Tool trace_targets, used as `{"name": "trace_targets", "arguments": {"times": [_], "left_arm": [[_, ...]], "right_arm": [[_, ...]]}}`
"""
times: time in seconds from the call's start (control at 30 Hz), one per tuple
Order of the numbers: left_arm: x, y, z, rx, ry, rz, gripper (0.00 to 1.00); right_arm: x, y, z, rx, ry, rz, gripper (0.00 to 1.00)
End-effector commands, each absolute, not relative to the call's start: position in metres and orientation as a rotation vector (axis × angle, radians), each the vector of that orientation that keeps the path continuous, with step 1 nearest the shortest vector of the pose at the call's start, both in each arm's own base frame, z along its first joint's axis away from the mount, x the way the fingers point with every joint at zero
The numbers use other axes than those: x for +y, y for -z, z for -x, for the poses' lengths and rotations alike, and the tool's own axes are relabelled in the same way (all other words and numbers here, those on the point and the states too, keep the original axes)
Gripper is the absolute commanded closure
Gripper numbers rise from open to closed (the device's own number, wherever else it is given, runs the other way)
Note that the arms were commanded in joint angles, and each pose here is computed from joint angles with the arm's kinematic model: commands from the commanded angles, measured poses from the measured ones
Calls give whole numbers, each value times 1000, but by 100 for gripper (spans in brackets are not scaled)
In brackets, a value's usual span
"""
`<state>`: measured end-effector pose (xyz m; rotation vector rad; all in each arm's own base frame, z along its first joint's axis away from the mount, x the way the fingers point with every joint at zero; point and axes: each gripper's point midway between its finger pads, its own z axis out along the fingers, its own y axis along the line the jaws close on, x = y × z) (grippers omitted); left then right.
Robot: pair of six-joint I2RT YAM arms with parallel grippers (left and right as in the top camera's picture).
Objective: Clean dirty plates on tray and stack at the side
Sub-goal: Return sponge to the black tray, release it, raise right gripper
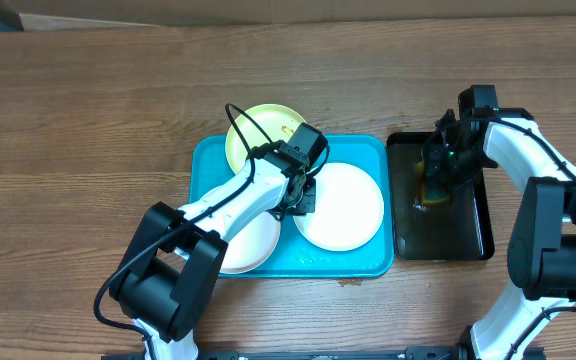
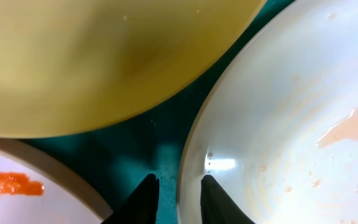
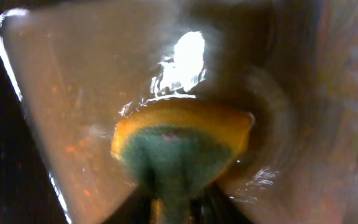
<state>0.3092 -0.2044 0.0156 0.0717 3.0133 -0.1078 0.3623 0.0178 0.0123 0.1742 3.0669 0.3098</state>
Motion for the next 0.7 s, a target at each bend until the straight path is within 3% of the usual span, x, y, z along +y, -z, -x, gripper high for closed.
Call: {"name": "trace_targets", "arguments": {"times": [0.0,0.23,0.33,0.57,0.67], "left_arm": [[-205,-18,-306,3020,118,-95,73],[-204,-17,-303,3028,113,-94,74],[-201,-13,-299,3041,102,-64,75],[-202,-7,-295,3051,128,-57,76],[-208,-7,-296,3047,169,-60,82]], "right_arm": [[23,-30,-378,3000,-343,-192,55],[16,-80,-412,2906,-340,-265,50],[1,-97,-426,2855,-303,-363,40],[-44,-104,-432,2790,-250,-526,38],[-64,-104,-432,2767,-241,-586,37]]}}
